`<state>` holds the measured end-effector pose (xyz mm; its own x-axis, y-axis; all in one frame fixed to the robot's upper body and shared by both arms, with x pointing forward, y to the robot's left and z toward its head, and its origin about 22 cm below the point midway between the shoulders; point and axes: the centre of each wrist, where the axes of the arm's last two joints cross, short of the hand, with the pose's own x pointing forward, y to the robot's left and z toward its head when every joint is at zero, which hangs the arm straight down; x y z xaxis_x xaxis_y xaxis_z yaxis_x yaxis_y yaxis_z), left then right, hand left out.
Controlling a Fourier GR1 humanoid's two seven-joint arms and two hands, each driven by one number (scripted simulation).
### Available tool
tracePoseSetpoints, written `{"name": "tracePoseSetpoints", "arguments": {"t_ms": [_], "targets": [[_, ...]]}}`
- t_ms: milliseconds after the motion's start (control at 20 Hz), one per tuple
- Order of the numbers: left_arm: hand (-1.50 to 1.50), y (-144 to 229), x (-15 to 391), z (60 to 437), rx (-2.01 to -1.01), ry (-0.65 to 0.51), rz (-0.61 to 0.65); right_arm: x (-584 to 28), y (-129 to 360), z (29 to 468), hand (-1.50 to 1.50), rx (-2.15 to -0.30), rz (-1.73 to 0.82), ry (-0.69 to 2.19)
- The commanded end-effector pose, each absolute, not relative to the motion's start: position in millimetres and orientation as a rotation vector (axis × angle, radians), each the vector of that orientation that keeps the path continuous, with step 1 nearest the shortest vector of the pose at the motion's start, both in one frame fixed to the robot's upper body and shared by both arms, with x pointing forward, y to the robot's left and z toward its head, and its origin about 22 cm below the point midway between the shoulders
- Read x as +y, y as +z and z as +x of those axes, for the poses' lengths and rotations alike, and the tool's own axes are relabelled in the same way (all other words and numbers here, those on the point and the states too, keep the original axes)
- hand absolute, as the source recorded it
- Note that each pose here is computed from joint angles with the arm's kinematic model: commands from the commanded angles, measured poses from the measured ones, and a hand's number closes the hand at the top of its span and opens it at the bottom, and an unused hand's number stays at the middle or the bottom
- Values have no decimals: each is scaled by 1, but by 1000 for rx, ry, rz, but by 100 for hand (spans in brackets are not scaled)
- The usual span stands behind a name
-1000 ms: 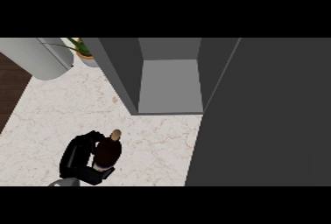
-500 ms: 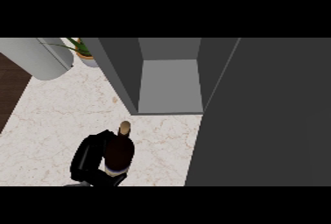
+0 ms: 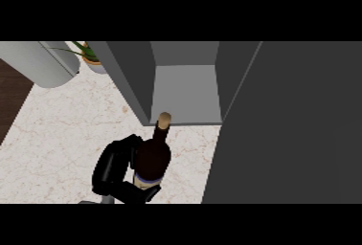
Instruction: Pick up the wine, place it into the cabinet and close the cabinet
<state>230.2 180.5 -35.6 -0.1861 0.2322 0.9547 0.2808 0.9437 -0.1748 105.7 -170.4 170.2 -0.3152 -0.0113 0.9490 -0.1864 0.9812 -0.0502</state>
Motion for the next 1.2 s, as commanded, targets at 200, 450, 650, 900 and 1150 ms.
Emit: {"name": "tracePoseSetpoints", "arguments": {"t_ms": [200, 450, 650, 900, 1150], "targets": [[150, -22, 159, 247, -1815, -55, -271, -186, 210, 71, -150, -1939, 212, 149], [150, -6, 155, 272, -1820, -44, -185, -187, 201, 79, -150, -1942, 193, 122], [150, -5, 148, 289, -1831, -105, -171, -193, 203, 74, -150, -1936, 193, 163], [150, -20, 141, 305, -1826, -130, -124, -194, 211, 65, -150, -1929, 209, 150], [150, -16, 136, 330, -1767, -113, -115, -191, 200, 69, -150, -1926, 240, 156]]}}
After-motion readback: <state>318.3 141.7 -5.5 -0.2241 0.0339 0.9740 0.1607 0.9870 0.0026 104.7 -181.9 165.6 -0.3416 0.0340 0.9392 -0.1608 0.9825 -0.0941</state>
